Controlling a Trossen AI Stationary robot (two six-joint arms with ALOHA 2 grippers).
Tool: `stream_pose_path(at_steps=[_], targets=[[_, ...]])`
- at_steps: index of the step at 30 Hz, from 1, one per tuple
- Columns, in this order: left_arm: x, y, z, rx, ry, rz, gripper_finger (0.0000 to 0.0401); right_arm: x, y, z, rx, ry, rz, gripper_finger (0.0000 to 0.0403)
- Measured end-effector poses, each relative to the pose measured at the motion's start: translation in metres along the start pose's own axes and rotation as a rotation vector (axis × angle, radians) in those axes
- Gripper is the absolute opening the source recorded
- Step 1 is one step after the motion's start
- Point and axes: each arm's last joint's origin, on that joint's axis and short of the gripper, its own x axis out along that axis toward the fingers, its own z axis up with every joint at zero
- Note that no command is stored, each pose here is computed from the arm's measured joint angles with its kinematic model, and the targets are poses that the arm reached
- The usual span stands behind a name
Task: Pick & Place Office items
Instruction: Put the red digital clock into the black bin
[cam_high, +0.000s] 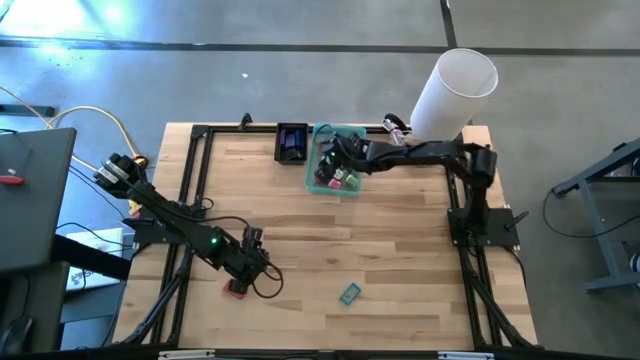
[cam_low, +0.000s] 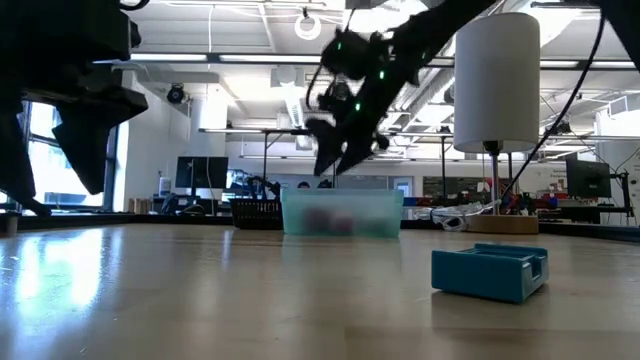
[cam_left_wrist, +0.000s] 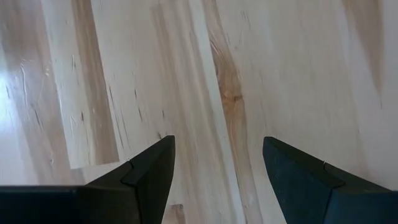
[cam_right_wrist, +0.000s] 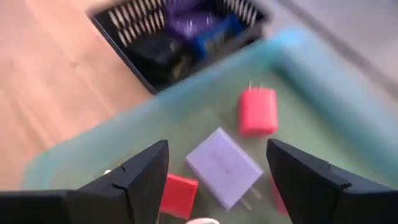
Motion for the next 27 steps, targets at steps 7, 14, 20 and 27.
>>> stream_pose_path(at_steps=[7,14,20,27], targets=[[0.0,0.0,-0.002,-0.025,0.038,-0.035,0.0233,-0.063,0.046,0.007,-0.146,-0.151,-0.002,0.026],[-0.005,0.002,-0.015,-0.005,0.231,-0.098,0.0233,-0.104,0.103,-0.021,-0.26,-0.151,0.14,0.026],[-0.026,0.001,0.0,-0.132,0.28,-0.086,0.0233,-0.131,0.143,-0.048,-0.27,-0.17,0.206,0.026],[-0.04,-0.011,0.006,-0.233,0.351,-0.25,0.0233,-0.156,0.164,-0.065,-0.289,-0.229,0.181,0.026]])
